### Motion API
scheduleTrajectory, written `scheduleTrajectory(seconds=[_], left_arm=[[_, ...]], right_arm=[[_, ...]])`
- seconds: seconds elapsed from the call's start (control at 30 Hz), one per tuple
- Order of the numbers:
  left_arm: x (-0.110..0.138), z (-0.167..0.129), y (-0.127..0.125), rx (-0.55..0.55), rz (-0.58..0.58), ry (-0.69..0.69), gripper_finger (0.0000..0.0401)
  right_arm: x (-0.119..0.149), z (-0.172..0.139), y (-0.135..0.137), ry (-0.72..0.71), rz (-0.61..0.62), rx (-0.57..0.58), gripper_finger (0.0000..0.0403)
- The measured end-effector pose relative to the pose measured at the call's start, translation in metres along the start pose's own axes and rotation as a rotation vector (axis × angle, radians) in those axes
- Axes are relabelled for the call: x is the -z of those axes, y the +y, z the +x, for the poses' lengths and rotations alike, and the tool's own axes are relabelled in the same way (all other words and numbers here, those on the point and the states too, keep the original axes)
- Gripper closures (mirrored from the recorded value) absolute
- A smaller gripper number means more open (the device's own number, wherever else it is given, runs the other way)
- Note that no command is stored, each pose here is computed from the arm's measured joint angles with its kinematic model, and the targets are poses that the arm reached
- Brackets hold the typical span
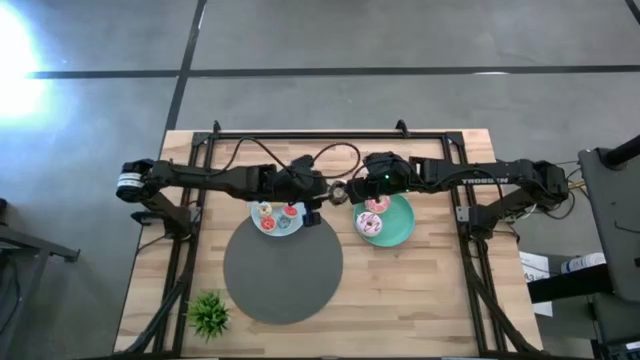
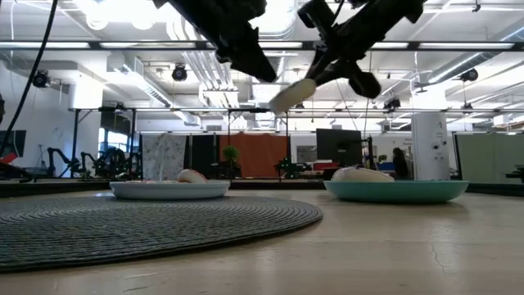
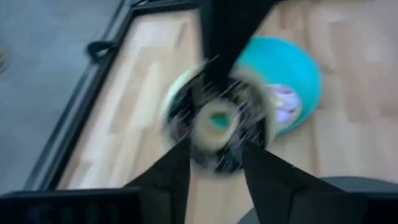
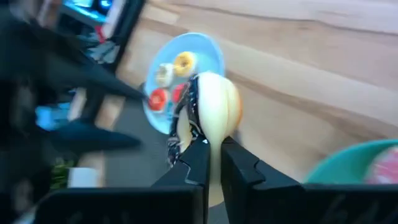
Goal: Pick & Place donuts
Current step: Put the big black donut on the blue plate
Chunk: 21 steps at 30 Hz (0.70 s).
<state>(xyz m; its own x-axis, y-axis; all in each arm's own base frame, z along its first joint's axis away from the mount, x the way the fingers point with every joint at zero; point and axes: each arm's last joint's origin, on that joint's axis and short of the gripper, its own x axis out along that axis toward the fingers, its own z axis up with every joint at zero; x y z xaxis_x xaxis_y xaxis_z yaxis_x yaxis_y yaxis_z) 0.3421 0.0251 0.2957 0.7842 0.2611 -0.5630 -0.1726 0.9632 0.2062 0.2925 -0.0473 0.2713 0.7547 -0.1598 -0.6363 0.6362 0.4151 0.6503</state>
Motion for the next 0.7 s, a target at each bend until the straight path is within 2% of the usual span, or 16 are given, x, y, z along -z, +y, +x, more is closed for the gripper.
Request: scheduleTrajectory(seconds=[0.13,0.23,0.4,0.6,0.7], left_arm=[[0.003,-0.017,0.003,-0.076,-0.031,0.057,0.0245],[0.004,-0.036,0.003,-0.072,-0.032,0.083,0.0233],[0.005,-0.058,0.004,-0.052,-0.06,0.092,0.023],[0.004,-0.064,0.003,-0.047,-0.071,0.081,0.023],[0.005,-0.062,0.003,-0.047,-0.072,0.085,0.023]], right_arm=[[0.003,-0.016,-0.008,-0.007,-0.012,0.104,0.0389],[0.01,-0.036,-0.018,0.055,-0.029,0.202,0.0389],[0.03,-0.063,-0.045,0.321,-0.019,0.376,0.039],[0.05,-0.053,-0.07,0.391,0.029,0.381,0.039],[0.057,-0.039,-0.081,0.381,0.049,0.325,0.039]])
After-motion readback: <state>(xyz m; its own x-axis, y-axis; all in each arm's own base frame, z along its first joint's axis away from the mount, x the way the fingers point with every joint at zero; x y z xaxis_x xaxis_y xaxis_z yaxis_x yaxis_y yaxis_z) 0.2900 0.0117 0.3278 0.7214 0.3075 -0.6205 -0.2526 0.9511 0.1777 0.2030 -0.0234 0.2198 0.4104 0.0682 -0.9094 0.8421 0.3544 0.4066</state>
